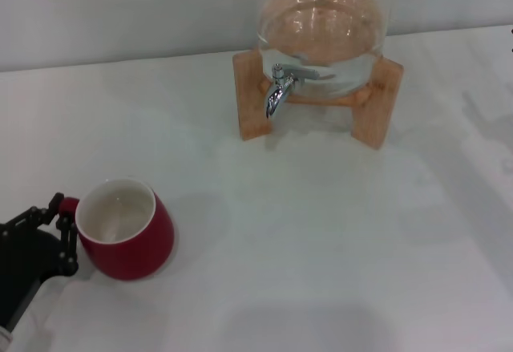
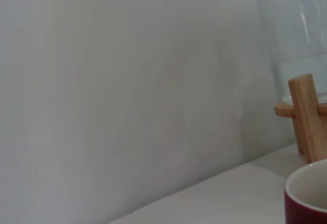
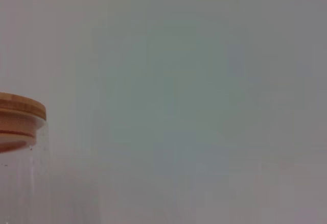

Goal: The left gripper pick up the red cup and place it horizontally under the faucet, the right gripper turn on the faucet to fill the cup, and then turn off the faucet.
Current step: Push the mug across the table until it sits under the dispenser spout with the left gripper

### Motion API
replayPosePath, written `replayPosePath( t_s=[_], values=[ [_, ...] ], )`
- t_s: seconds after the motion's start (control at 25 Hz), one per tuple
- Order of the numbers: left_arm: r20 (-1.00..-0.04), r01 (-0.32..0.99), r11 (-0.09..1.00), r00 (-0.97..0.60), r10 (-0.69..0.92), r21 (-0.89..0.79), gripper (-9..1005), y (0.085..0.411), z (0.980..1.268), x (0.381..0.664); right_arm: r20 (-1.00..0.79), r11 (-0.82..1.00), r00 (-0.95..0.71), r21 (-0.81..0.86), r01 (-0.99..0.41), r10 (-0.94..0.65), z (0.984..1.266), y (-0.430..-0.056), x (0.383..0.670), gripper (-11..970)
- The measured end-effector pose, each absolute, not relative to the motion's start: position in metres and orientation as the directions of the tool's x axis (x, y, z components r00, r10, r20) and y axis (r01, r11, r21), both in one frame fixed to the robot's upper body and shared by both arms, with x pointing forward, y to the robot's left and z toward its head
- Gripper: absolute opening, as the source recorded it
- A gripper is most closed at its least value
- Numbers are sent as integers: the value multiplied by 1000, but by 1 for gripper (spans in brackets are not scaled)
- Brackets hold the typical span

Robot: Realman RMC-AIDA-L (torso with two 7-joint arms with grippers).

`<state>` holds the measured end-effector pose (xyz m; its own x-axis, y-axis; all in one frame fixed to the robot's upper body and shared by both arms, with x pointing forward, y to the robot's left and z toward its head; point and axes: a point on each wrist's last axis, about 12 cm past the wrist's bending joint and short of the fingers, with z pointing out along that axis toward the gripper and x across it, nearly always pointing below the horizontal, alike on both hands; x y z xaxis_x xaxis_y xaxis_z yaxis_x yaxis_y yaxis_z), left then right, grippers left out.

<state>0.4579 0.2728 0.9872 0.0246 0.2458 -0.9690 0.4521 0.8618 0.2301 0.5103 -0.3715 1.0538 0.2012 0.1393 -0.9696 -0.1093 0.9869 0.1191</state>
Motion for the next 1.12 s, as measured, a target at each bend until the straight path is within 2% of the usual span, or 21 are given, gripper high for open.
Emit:
replayPosePath(
  t_s=[0.52,1.12],
  values=[
    [-972,501,839,18,235,212,105,267,1005,510,-960,977,215,148,-154,180,1057,-366,511,868],
    [-953,604,756,17,304,252,104,235,1022,558,-949,967,231,175,-185,216,1059,-366,506,868]
  ],
)
